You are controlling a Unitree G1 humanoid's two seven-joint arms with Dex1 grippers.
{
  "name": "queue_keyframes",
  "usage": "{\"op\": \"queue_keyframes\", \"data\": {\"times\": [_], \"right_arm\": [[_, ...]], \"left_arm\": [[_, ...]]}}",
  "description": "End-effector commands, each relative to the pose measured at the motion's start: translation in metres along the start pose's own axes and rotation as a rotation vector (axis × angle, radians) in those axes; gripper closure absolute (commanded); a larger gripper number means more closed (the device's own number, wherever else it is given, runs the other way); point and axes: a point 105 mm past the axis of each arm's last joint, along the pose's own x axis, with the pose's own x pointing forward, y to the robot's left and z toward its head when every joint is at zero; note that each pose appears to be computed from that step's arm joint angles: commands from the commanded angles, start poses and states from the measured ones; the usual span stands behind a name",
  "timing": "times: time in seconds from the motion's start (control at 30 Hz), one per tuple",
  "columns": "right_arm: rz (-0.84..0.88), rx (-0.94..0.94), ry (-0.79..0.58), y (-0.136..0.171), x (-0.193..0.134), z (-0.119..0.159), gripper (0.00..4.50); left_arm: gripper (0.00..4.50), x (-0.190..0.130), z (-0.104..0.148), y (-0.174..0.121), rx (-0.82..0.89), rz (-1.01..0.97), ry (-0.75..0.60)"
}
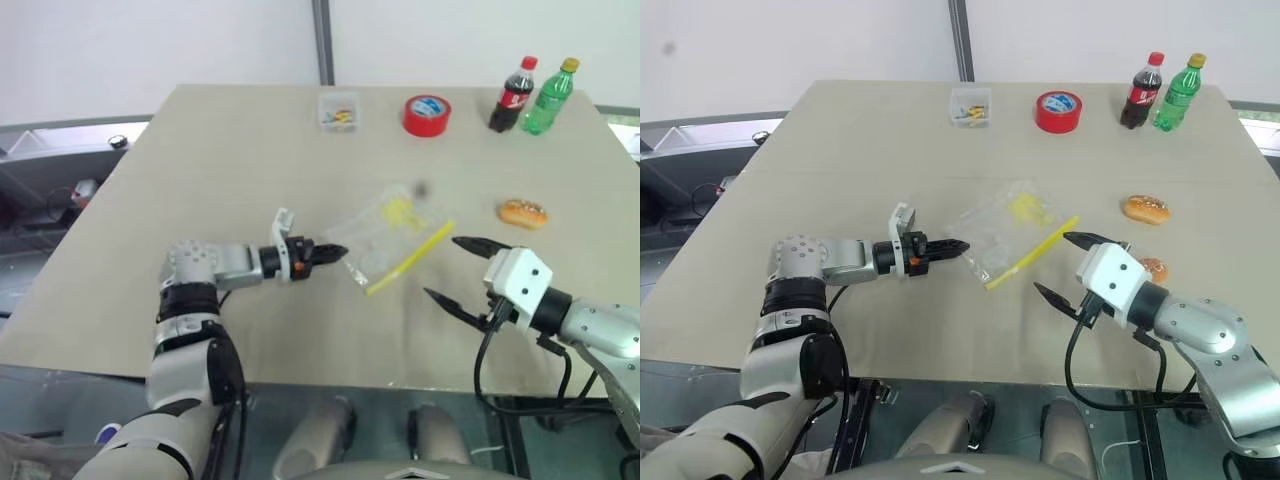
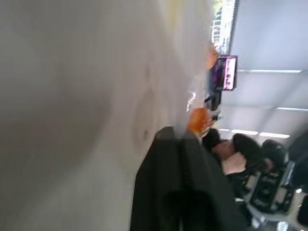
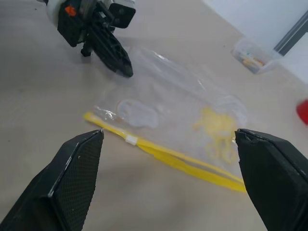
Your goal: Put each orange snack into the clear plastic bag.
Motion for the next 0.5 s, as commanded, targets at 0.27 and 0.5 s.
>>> {"op": "queue_keyframes", "data": {"times": [0.27, 0.5], "right_arm": [[-0.119, -0.326, 0.116, -0.009, 0.036, -0.028, 0.0], [-0.269, -0.481, 0.186, -0.025, 0.077, -0.059, 0.0]], "left_arm": [[4.41, 0.008, 0.008, -0.062, -0.055, -0.284, -0.021], [4.41, 0.0, 0.01, -0.087, -0.008, -0.328, -0.022]]}}
